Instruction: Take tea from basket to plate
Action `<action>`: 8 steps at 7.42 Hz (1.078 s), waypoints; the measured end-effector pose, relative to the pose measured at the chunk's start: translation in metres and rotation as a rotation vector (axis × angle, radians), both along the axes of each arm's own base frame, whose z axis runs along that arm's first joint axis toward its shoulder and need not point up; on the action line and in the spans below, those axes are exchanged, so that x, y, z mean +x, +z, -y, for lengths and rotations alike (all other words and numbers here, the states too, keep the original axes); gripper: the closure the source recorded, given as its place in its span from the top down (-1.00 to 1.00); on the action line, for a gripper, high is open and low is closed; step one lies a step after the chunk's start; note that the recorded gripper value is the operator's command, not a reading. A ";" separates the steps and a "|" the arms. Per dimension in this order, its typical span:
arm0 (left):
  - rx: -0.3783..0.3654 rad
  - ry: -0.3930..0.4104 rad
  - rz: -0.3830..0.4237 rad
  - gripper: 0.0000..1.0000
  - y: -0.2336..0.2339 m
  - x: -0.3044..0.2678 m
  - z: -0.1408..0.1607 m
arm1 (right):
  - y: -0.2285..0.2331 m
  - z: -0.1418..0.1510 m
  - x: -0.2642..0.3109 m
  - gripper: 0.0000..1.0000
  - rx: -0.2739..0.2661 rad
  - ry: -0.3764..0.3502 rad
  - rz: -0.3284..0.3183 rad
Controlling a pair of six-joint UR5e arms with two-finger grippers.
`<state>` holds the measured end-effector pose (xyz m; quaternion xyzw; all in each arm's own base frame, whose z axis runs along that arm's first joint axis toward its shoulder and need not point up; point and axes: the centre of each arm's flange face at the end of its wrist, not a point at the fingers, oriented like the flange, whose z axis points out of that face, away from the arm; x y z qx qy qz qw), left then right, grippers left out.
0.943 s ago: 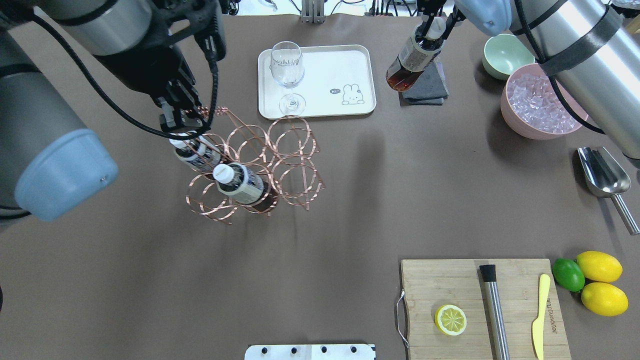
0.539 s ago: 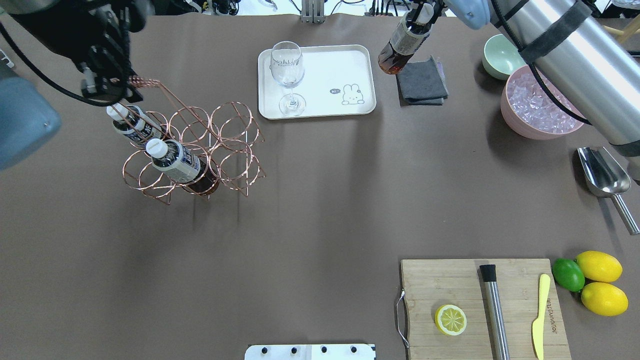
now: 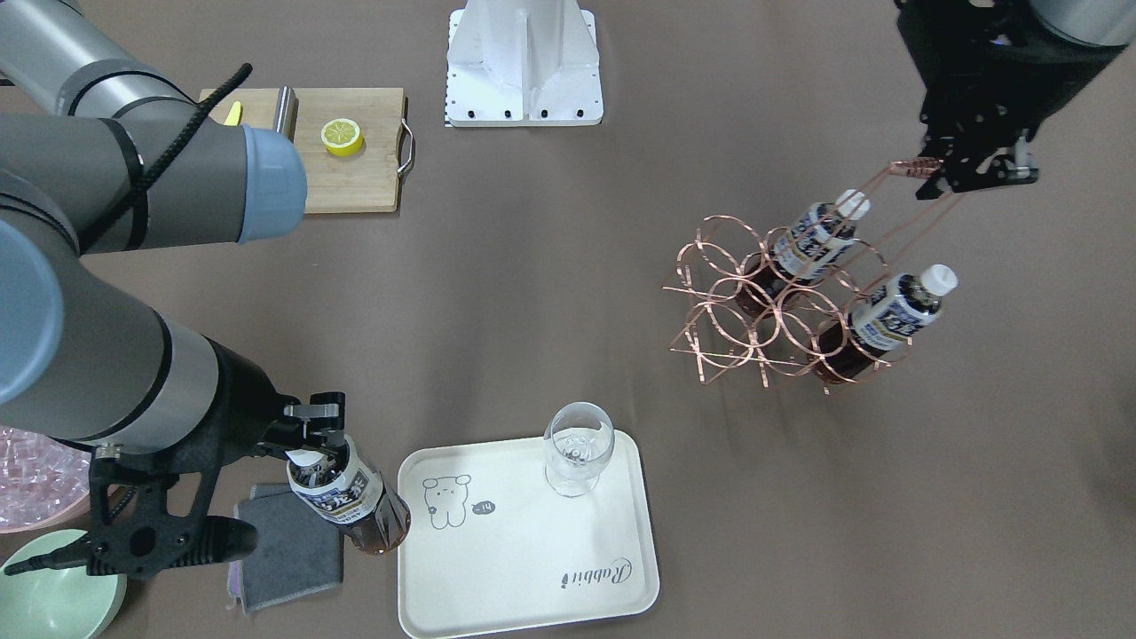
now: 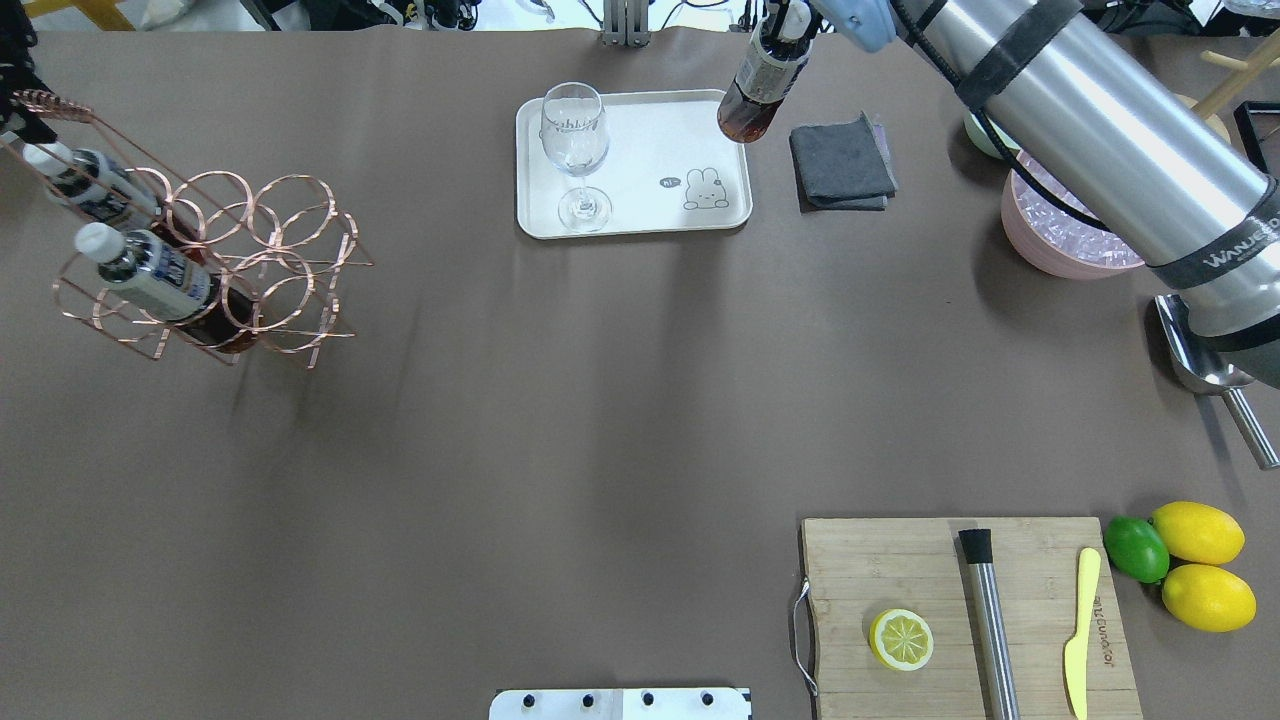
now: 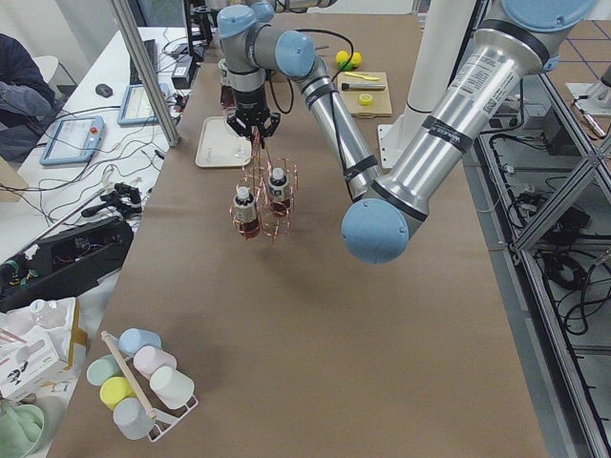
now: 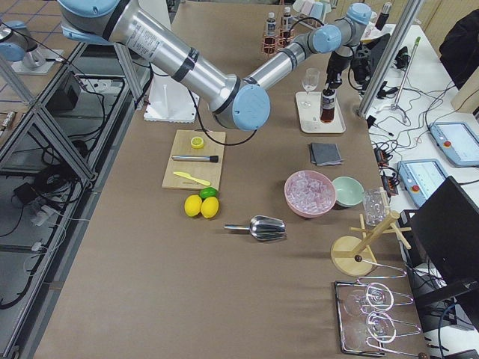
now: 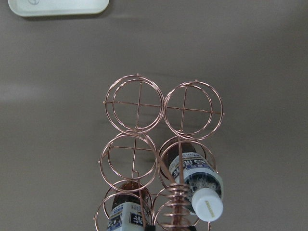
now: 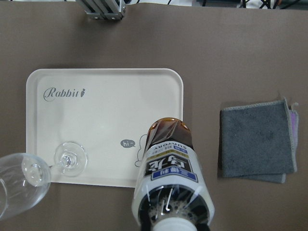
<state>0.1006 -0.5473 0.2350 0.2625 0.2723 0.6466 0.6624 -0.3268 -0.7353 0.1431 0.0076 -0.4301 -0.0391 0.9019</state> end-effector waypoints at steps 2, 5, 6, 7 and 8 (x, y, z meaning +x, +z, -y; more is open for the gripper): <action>-0.066 -0.033 0.034 -1.00 0.045 -0.050 0.031 | -0.004 0.005 -0.021 -1.00 0.053 0.003 -0.021; -0.154 -0.105 0.048 -1.00 0.094 -0.096 0.069 | -0.003 0.011 -0.042 -1.00 0.125 0.014 -0.033; -0.165 -0.120 0.049 -1.00 0.110 -0.104 0.082 | -0.003 0.010 -0.052 -1.00 0.144 0.013 -0.038; -0.170 -0.123 0.047 -1.00 0.126 -0.112 0.095 | -0.005 0.006 -0.066 -1.00 0.161 0.008 -0.048; -0.173 -0.117 0.045 -1.00 0.143 -0.118 0.108 | -0.005 0.001 -0.077 -1.00 0.170 0.000 -0.055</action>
